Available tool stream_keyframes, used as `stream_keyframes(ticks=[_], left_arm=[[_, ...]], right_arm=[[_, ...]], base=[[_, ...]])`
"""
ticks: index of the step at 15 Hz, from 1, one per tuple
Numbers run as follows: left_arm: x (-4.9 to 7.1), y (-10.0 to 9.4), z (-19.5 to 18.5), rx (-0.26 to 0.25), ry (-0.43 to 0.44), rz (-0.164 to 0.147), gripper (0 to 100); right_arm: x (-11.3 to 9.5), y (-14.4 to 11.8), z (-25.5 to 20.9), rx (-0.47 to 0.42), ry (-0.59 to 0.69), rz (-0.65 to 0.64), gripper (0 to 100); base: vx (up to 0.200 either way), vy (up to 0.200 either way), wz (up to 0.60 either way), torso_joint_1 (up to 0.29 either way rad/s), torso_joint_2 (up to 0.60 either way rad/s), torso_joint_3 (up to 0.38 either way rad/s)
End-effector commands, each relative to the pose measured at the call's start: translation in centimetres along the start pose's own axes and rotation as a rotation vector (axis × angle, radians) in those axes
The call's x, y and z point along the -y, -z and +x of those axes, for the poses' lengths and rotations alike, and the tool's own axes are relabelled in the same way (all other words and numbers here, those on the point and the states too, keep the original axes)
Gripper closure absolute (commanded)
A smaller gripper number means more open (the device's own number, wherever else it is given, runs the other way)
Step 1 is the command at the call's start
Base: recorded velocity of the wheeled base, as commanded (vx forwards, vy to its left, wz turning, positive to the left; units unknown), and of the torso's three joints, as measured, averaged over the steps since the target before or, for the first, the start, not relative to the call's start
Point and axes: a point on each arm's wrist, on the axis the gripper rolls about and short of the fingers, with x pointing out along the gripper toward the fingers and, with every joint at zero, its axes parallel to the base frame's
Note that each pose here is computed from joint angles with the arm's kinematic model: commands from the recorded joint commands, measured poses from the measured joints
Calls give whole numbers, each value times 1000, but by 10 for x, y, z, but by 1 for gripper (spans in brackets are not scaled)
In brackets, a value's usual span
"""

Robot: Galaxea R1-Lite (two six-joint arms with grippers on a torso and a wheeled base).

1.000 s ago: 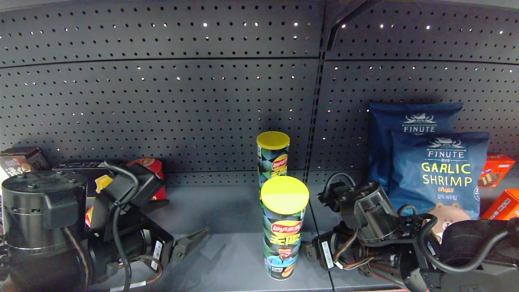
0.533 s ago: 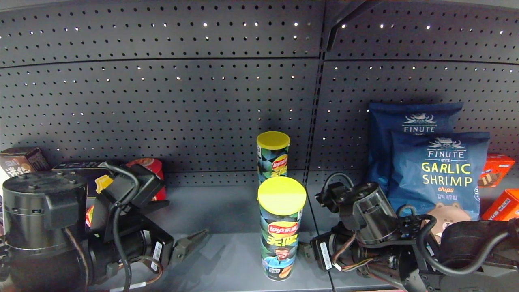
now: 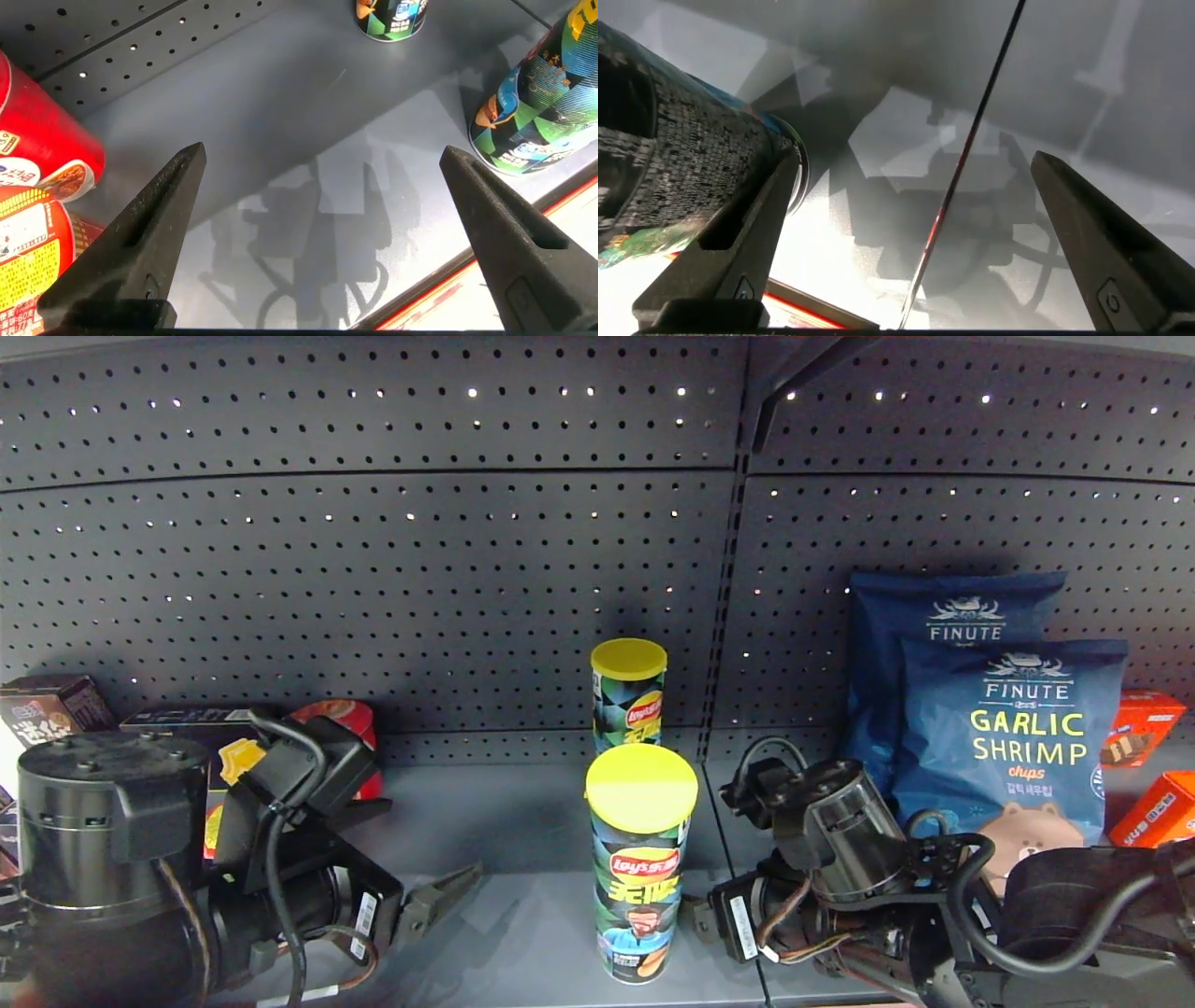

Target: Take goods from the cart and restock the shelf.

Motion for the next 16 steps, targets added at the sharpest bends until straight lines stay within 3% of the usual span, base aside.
stream_keyframes(ticks=[1,6,7,10,12,15,16], left_arm=[[0,0,1,-2,-1,0,0],[1,8,-3,-17,2,0,0],[1,9,-11,4,0,0,0],[-1,-3,-48,154,-24,-2,0],[-4,-10,-76,266,-96,-9,0],[-7,-8,-111,379,-237,-28,0],[-8,-5,-120,395,-278,-39,0]], right_arm=[[0,1,1,-4,2,-1,0],[13,2,-25,32,1,34,0],[19,3,-39,52,-3,48,0],[41,-3,-86,171,-11,116,0],[58,-8,-118,264,-4,157,0],[80,1,-156,322,70,203,0],[83,6,-166,344,74,208,0]], base=[[0,0,0,0,0,0],[0,0,0,0,0,0],[0,0,0,0,0,0],[0,0,0,0,0,0],[0,0,0,0,0,0],[0,0,0,0,0,0],[0,0,0,0,0,0]])
